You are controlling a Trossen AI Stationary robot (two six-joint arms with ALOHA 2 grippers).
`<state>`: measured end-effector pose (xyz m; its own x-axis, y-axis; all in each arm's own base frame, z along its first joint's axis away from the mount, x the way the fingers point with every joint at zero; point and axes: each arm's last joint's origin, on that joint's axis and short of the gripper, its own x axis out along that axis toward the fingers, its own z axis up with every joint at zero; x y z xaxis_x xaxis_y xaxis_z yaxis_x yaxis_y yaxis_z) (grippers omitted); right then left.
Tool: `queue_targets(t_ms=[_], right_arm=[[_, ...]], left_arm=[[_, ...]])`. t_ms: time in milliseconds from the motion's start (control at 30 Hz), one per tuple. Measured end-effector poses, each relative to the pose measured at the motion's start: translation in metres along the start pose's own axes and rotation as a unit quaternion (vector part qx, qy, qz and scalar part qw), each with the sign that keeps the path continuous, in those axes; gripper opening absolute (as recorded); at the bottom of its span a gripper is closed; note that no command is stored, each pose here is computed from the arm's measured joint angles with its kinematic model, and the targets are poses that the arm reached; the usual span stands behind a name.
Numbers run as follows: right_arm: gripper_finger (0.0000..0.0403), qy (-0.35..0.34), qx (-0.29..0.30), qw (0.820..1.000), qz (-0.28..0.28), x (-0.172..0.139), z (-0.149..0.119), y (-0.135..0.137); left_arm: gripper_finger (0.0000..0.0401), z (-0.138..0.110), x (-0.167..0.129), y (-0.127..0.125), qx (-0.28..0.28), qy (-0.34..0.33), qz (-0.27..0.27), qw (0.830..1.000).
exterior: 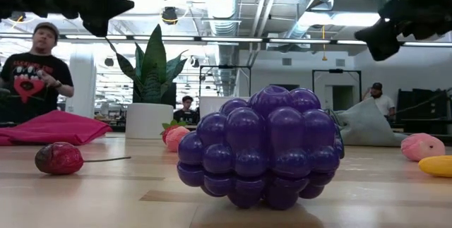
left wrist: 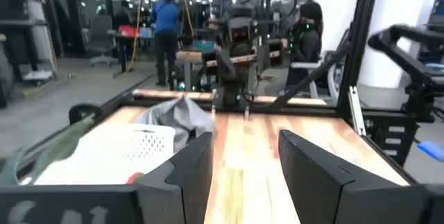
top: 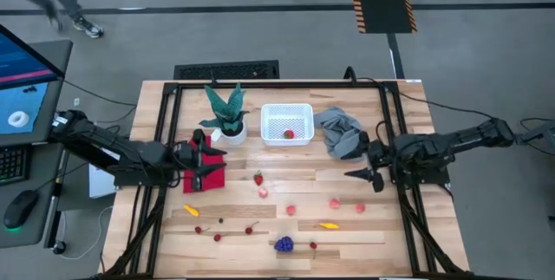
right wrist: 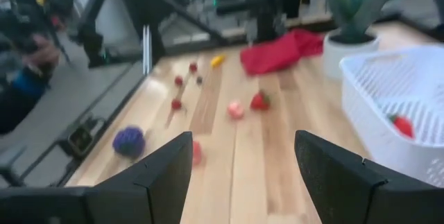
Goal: Pick and placing Produce into tupperware
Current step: Put the yellow corn into the white bin
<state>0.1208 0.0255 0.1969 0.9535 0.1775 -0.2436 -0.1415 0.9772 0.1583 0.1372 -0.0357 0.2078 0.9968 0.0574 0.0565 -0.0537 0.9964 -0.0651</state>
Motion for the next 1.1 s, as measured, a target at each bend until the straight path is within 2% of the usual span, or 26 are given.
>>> queue_targets(t_ms=[233, 433, 567, 767, 1000, 1100], right_arm=[[0.0276, 0.099, 0.039, 0.994, 0.03, 0.024, 0.001, 0.018], [0.0276, 0.193, 0.056, 0.978, 0.052, 0.044, -0.004, 0.042], [0.0276, 0.248, 0.06, 0.966, 0.043, 0.057, -0.006, 0.059], [0.0276, 0.301, 0.034, 0.953, 0.033, 0.077, -0.013, 0.083], [0.0276, 0.388, 0.029, 0.921, -0.013, 0.094, -0.031, 0.098], [0.0276, 0.404, 0.026, 0.914, -0.023, 0.103, -0.036, 0.104]], left_arm=[[0.0155, -0.002, 0.0, -0.001, -0.012, 0.012, -0.012, 1.0], [0.0155, -0.002, 0.0, -0.001, -0.02, 0.011, -0.013, 1.0], [0.0155, -0.002, 0.0, -0.001, -0.021, 0.011, -0.013, 1.0], [0.0155, -0.002, 0.0, -0.001, -0.022, 0.009, -0.013, 1.0], [0.0155, 0.0, 0.0, -0.001, -0.033, 0.003, -0.013, 0.999], [0.0155, 0.0, 0.0, -0.001, -0.035, 0.003, -0.013, 0.999]])
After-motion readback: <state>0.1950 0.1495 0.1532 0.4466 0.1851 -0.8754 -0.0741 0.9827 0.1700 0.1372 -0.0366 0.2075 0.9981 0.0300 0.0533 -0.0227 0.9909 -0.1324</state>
